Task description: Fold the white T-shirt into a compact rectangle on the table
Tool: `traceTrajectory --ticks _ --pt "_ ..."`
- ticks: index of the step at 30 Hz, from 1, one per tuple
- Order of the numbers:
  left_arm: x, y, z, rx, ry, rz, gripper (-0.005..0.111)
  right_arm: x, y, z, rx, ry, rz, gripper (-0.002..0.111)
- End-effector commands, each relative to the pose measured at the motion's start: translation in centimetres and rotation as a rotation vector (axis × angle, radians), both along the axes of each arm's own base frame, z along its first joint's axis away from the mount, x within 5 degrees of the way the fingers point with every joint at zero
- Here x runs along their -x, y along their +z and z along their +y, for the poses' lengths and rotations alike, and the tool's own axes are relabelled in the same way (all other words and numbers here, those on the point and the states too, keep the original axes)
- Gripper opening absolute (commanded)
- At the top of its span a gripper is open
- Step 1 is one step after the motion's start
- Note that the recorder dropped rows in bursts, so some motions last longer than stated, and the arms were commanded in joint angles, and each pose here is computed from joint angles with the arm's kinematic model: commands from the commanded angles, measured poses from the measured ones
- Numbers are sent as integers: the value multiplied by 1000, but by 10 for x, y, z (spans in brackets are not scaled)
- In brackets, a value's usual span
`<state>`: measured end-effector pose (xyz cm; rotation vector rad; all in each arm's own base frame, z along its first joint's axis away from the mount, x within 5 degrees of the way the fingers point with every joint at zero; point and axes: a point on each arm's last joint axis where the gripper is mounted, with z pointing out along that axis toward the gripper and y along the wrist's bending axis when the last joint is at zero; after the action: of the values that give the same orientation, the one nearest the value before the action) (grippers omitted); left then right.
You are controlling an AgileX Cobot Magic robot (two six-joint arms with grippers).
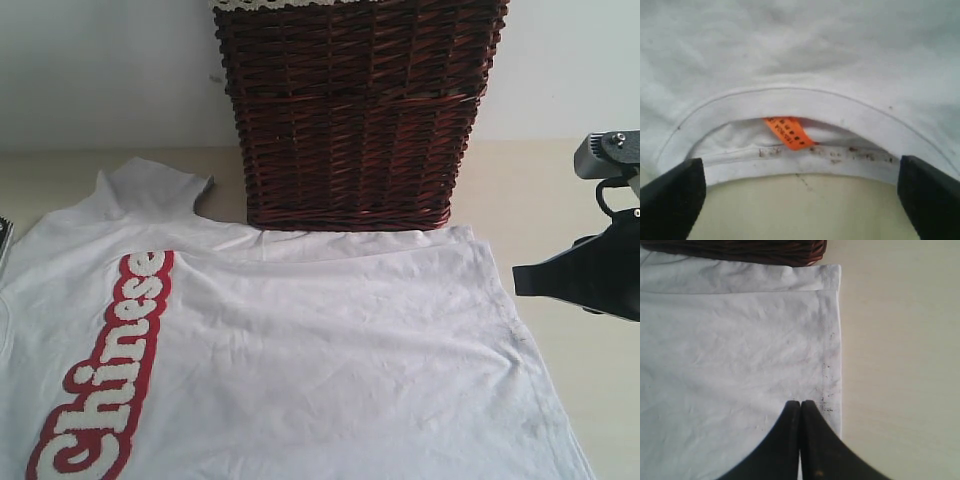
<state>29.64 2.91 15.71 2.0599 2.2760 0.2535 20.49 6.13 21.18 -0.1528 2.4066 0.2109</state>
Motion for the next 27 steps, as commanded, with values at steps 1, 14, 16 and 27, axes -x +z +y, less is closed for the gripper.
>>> traceTrajectory --ticks 1,14,16,27 --pt "-1 -12 14 54 -31 52 104 0 0 -1 4 2 -8 0" --pt "-12 -17 24 147 8 147 104 0 0 -1 4 2 -8 0" --pt "-12 -15 22 163 17 140 104 0 0 -1 4 2 -8 0" --pt "-12 -32 24 162 -1 190 104 1 0 -1 5 2 -6 0"
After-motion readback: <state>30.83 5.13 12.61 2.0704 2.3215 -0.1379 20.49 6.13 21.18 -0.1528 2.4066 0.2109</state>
